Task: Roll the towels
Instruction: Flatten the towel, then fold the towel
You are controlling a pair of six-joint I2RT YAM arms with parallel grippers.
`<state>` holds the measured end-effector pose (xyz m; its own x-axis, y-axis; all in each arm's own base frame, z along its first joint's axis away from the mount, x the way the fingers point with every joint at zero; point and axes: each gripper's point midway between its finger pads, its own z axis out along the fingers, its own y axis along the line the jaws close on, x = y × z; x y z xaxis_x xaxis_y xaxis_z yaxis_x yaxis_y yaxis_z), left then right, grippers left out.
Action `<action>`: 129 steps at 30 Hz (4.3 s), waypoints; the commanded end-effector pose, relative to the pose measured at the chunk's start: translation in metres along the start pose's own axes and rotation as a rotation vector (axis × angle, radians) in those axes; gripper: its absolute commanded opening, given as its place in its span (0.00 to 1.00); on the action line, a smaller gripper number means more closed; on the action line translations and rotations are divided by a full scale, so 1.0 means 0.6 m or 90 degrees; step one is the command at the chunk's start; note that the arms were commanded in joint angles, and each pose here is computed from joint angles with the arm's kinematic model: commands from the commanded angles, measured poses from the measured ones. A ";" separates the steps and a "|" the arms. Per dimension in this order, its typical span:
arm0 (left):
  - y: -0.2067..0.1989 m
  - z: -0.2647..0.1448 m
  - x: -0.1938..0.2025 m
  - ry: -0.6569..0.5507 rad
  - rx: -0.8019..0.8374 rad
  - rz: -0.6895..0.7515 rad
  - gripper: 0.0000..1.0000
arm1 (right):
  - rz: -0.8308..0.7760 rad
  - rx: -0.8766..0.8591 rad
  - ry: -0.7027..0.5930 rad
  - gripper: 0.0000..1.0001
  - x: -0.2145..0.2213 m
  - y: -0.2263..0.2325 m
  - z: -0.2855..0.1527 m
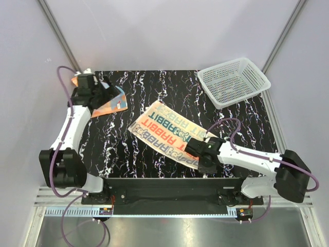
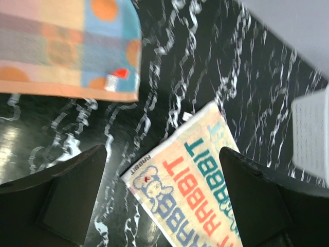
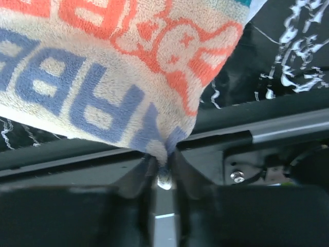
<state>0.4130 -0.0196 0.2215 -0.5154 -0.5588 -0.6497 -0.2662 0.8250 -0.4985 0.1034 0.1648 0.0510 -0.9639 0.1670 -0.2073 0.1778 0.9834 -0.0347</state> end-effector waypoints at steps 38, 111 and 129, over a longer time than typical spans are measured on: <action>0.063 0.094 0.400 0.376 -0.177 0.211 0.67 | 0.250 -0.003 0.035 0.86 -0.284 -0.122 0.128; 0.143 0.061 0.349 0.201 -0.180 -0.068 0.91 | 0.198 -0.160 0.003 0.96 -0.212 -0.049 0.100; 0.094 -0.001 0.273 0.135 -0.134 -0.011 0.99 | 0.170 -0.199 -0.081 1.00 -0.237 -0.044 -0.011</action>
<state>0.3054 -0.0717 0.0463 -0.7072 -0.5779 -0.4073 -0.4576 0.8133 -0.3595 0.2388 0.1351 0.0657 -0.8941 0.3872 -0.2251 0.2776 0.8736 0.3998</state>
